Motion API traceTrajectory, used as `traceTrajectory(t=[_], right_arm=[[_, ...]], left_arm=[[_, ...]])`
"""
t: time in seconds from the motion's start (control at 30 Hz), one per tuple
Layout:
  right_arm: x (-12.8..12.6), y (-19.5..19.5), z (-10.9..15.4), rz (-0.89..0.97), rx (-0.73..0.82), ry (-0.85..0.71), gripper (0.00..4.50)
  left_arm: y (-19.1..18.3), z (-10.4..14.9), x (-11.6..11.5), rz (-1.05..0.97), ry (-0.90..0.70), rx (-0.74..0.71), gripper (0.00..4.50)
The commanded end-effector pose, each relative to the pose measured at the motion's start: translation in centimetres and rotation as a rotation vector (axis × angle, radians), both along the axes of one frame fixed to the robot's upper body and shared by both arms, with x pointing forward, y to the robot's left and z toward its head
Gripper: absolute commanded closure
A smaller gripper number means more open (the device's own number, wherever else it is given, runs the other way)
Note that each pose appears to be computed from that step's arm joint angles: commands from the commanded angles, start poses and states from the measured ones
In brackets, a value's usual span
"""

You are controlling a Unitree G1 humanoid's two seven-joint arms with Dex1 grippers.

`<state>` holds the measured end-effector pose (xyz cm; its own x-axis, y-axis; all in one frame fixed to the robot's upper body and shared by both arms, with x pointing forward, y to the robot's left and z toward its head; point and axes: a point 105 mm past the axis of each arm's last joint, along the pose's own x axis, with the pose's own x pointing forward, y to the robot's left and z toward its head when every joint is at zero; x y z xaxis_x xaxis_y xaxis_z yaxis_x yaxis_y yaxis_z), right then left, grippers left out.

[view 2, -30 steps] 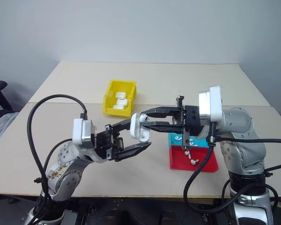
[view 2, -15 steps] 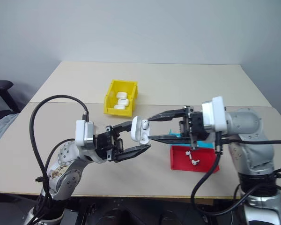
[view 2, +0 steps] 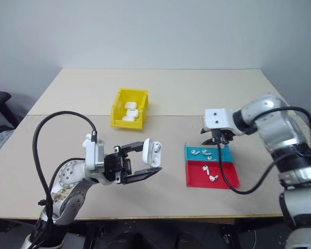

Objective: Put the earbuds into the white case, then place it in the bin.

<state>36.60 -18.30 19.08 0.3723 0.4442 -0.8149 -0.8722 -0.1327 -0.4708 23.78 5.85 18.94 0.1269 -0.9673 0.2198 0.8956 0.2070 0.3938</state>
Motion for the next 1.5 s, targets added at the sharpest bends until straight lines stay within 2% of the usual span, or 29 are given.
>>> traceTrajectory(t=[0.03, 0.17, 0.37, 0.7, 1.5], right_arm=[[0.5, 0.1, 0.4, -0.004, -0.046, -0.002, 2.22], [1.1, 0.4, -0.6, -0.015, -0.070, 0.004, 2.22], [0.9, 1.6, -1.9, 0.102, -0.107, -0.011, 2.22], [1.7, 2.3, -3.5, 0.176, -0.147, -0.017, 2.22], [2.0, 2.9, -4.3, 0.235, -0.167, 0.009, 2.22]], left_arm=[[0.5, -0.3, 0.0, 0.021, -0.038, 0.023, 1.78], [0.9, -0.7, 0.0, 0.040, -0.028, 0.036, 1.78], [1.1, -1.2, -0.3, 0.054, -0.024, 0.049, 1.78], [1.0, -1.4, -0.4, 0.066, -0.034, 0.061, 1.78], [1.3, -1.7, -0.2, 0.085, -0.038, 0.076, 1.78]])
